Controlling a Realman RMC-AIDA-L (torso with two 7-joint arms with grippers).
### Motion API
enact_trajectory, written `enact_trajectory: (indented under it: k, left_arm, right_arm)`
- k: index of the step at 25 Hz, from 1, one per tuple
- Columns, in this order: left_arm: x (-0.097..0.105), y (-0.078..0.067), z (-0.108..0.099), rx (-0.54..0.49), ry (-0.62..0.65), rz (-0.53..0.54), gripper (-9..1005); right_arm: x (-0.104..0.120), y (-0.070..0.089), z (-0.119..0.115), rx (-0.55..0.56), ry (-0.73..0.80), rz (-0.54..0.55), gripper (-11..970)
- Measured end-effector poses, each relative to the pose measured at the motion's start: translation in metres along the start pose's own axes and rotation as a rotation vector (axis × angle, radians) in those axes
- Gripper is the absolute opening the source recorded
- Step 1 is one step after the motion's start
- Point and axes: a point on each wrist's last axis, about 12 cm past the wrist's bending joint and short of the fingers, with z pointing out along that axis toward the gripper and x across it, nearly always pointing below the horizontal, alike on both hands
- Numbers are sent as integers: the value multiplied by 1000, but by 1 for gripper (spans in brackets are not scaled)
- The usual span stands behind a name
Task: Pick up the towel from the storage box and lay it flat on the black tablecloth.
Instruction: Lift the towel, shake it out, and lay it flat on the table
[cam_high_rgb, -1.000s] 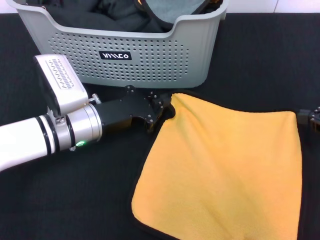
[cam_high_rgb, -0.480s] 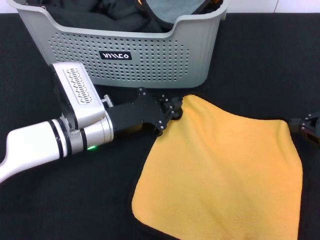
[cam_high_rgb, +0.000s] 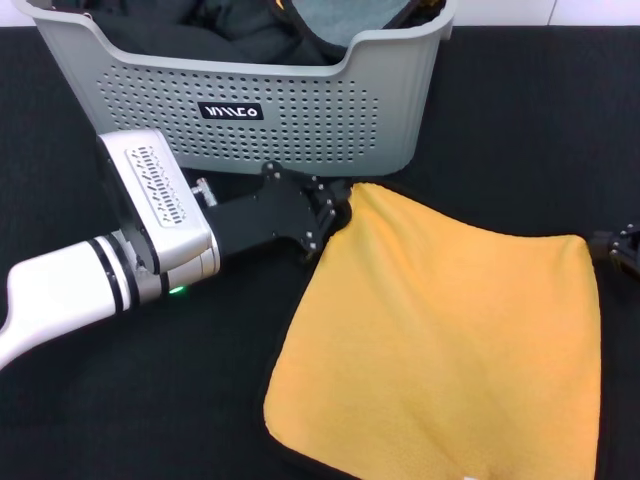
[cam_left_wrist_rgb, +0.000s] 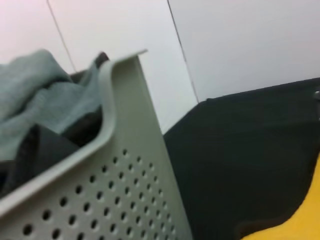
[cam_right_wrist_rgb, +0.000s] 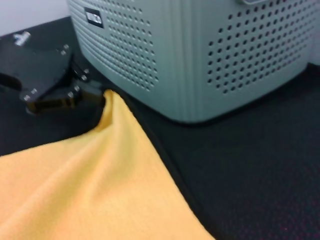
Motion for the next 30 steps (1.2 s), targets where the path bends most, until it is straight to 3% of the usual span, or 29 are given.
enact_trajectory:
  k: [9, 17, 30]
  left_arm:
    - [-5, 3, 2, -6, -17, 69, 3]
    - [2, 3, 5, -28, 44, 209, 2]
    - [7, 7, 1, -94, 75, 288, 27]
  right_arm:
    - [-2, 0, 3, 12, -25, -36, -1]
    - [-1, -1, 5, 30, -33, -53, 0]
    - [6, -2, 7, 43, -23, -24, 85]
